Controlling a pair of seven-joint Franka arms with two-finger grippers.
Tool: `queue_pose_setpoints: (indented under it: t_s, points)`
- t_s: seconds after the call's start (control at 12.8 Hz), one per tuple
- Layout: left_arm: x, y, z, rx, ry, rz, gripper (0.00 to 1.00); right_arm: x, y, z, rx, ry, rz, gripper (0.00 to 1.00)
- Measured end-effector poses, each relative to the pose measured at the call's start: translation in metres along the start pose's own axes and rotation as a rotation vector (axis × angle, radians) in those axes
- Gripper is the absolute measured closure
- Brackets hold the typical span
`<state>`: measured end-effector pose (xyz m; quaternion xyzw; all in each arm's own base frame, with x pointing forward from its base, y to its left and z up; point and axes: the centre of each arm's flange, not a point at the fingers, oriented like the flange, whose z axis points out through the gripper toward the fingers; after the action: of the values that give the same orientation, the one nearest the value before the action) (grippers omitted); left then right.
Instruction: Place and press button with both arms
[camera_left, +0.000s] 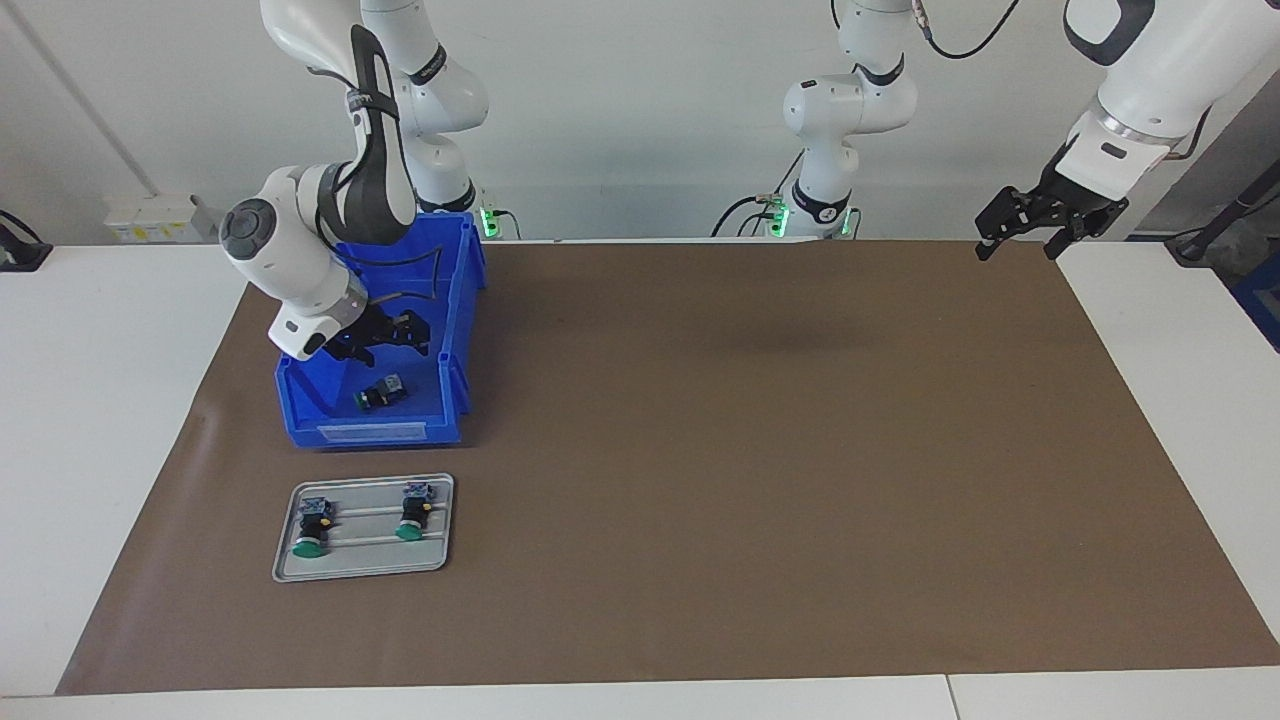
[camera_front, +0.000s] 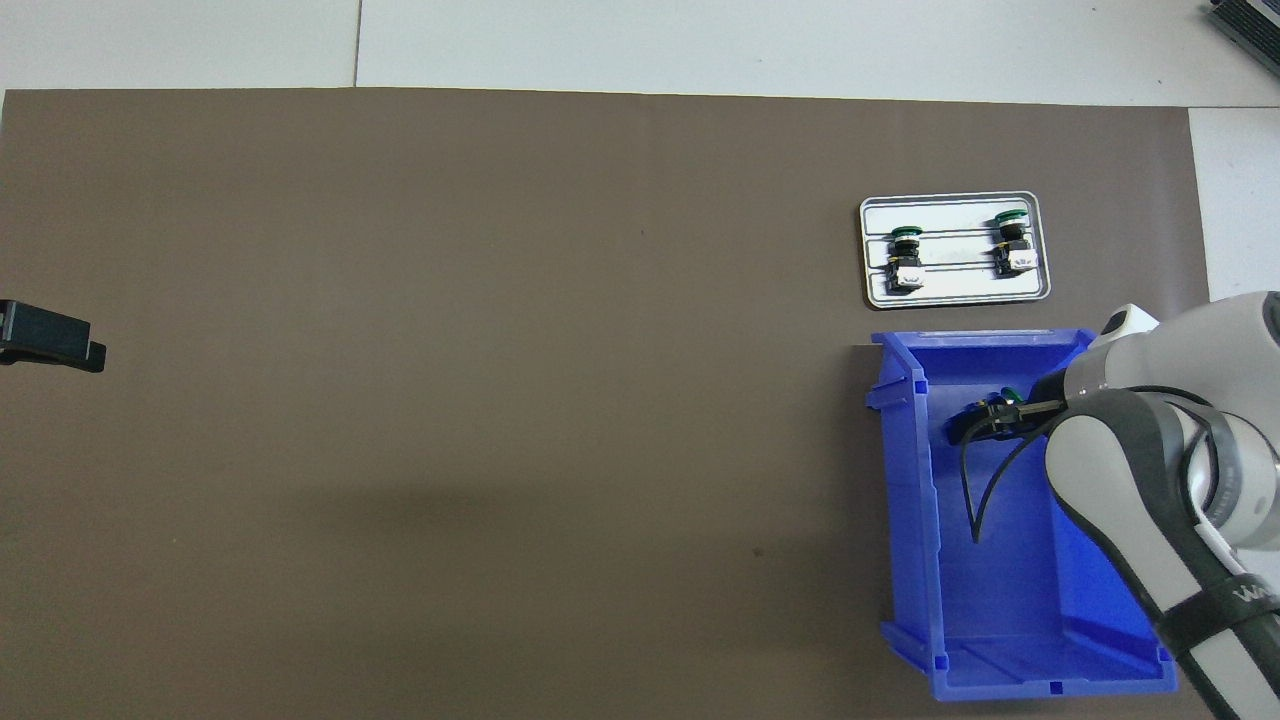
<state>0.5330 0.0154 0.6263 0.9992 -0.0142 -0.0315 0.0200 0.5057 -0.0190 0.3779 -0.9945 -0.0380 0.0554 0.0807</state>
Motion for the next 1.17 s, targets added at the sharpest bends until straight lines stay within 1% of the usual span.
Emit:
queue_pose_setpoints:
  t_s: [0.31, 0.47, 0.7, 0.93, 1.01, 1.17]
  points:
    - [0.0, 0.0, 0.0, 0.0, 0.0, 0.0, 0.0, 0.007, -0.005, -0.081, -0.106, 0.122, 0.062, 0.0]
    - [0.0, 0.0, 0.0, 0.0, 0.0, 0.0, 0.0, 0.013, -0.008, -0.117, -0.121, 0.163, 0.093, 0.0]
    - [0.0, 0.0, 0.0, 0.0, 0.0, 0.0, 0.0, 0.01, -0.018, -0.191, -0.123, 0.166, 0.143, 0.0]
    - [0.0, 0.0, 0.0, 0.0, 0.0, 0.0, 0.0, -0.007, -0.022, -0.263, -0.124, 0.15, 0.171, 0.0]
    - [0.0, 0.0, 0.0, 0.0, 0.0, 0.0, 0.0, -0.012, -0.023, -0.277, -0.125, 0.146, 0.181, 0.0]
    - [0.0, 0.0, 0.0, 0.0, 0.0, 0.0, 0.0, -0.015, -0.023, -0.279, -0.132, 0.123, 0.202, 0.0]
